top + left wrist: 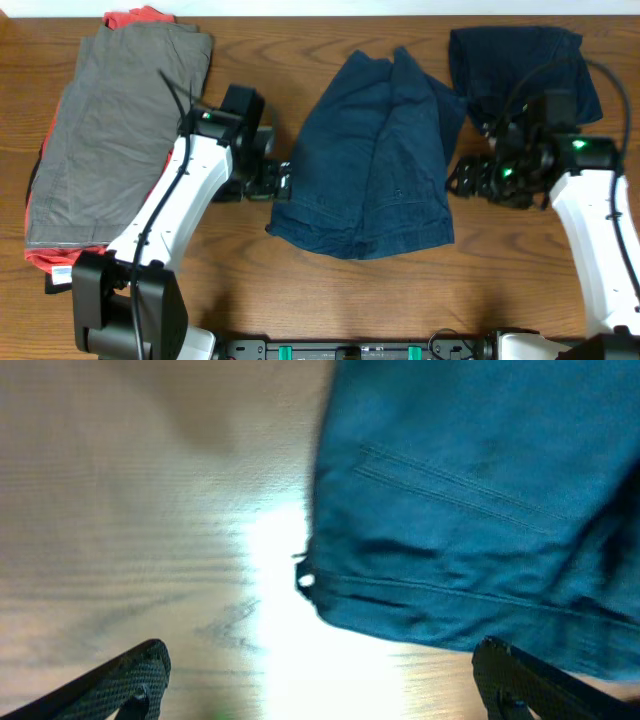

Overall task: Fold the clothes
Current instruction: 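Grasp the shorts' left and right edges with both grippers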

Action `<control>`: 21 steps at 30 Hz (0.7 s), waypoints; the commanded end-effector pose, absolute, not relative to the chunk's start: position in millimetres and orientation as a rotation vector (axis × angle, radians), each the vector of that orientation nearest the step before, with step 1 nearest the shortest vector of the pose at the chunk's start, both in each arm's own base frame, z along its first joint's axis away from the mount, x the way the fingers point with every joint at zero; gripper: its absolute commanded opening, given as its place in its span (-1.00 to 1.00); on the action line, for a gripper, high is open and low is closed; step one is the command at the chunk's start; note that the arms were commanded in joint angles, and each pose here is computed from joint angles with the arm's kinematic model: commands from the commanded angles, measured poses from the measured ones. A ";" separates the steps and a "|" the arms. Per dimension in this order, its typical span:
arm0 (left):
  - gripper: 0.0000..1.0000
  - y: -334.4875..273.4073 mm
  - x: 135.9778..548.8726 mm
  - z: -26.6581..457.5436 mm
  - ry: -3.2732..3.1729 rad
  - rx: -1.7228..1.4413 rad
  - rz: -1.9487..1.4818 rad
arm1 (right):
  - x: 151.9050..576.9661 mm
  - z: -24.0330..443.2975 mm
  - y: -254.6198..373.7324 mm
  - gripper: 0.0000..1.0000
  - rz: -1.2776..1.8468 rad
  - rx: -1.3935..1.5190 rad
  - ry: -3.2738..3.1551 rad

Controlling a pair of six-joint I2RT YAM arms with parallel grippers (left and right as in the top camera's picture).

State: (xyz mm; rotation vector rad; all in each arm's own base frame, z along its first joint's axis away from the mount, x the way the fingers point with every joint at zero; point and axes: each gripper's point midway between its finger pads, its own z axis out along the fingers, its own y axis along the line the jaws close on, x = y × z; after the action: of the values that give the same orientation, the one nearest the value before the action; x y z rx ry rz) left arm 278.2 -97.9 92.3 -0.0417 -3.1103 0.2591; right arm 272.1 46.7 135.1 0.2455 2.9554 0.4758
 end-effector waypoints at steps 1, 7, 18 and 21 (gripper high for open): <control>0.96 -87.7 270.1 73.8 -3.081 0.046 0.238 | 255.9 109.5 38.2 0.57 0.373 0.414 3.025; 0.96 -98.2 256.0 42.1 -3.070 -0.238 0.300 | 239.9 80.4 38.9 0.57 0.376 0.480 3.067; 0.72 -111.1 236.4 19.1 -3.024 -0.249 0.416 | 250.5 72.1 40.3 0.48 0.395 0.475 3.014; 0.68 -116.3 232.8 14.2 -3.024 -0.285 0.417 | 248.7 66.3 42.0 0.47 0.411 0.476 3.014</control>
State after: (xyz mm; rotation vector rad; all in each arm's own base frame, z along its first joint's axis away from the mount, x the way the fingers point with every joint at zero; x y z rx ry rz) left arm 241.8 -108.5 18.7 -0.2473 -3.0549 0.3826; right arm 255.7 39.1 73.9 0.4592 2.9921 0.4043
